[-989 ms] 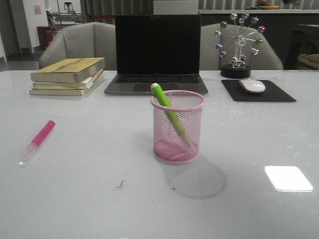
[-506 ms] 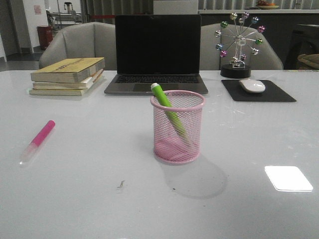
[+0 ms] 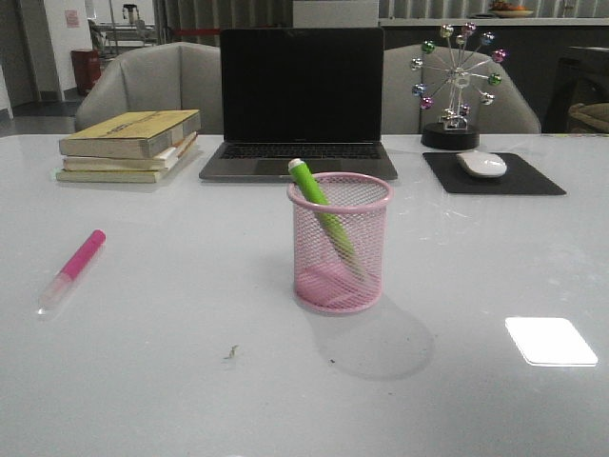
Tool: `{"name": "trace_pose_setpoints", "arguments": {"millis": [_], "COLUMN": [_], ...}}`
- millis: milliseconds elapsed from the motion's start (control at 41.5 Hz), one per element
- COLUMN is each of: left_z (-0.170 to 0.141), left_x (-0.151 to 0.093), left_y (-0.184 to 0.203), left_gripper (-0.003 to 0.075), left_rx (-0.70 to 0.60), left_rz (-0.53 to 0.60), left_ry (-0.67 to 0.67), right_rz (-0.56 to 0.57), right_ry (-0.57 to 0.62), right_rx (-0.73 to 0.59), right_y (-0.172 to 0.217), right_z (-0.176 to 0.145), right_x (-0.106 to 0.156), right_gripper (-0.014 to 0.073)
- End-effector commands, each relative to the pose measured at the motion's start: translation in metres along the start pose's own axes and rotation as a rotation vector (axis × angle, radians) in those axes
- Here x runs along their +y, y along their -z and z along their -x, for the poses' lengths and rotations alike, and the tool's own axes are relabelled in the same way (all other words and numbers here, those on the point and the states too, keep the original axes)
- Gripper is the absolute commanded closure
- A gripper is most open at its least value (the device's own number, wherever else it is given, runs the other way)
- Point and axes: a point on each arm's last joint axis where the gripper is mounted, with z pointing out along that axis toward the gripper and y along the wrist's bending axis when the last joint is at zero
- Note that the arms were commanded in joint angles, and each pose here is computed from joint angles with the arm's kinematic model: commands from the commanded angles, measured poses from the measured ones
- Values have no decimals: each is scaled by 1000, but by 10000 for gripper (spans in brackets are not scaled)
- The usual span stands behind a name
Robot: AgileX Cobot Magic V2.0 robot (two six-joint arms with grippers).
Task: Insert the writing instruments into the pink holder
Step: 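Lower the left gripper onto the pink marker and close on it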
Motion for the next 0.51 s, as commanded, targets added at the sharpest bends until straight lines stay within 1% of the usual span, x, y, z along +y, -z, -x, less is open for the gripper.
{"name": "trace_pose_setpoints", "arguments": {"millis": [0,121,265,482], "left_z": [26,43,63,90], "left_x": [17,43,66,80], "left_y": [-13,-43,-82,-143], "left_gripper": [140,140,140,140], "left_rx": [36,118,191,257], "left_rz": [72,128,142,112], "left_ry": [29,101,166,199], "right_rz": [-7,-7,-7,-7], "right_ry": [10,10,10,10], "right_rx": [-88,-88,-88,-88], "right_y": [8,8,8,8], "right_z": [11,11,11,11], "right_x": [-1,-1,-1,-1], "right_gripper": [89,89,89,89]}}
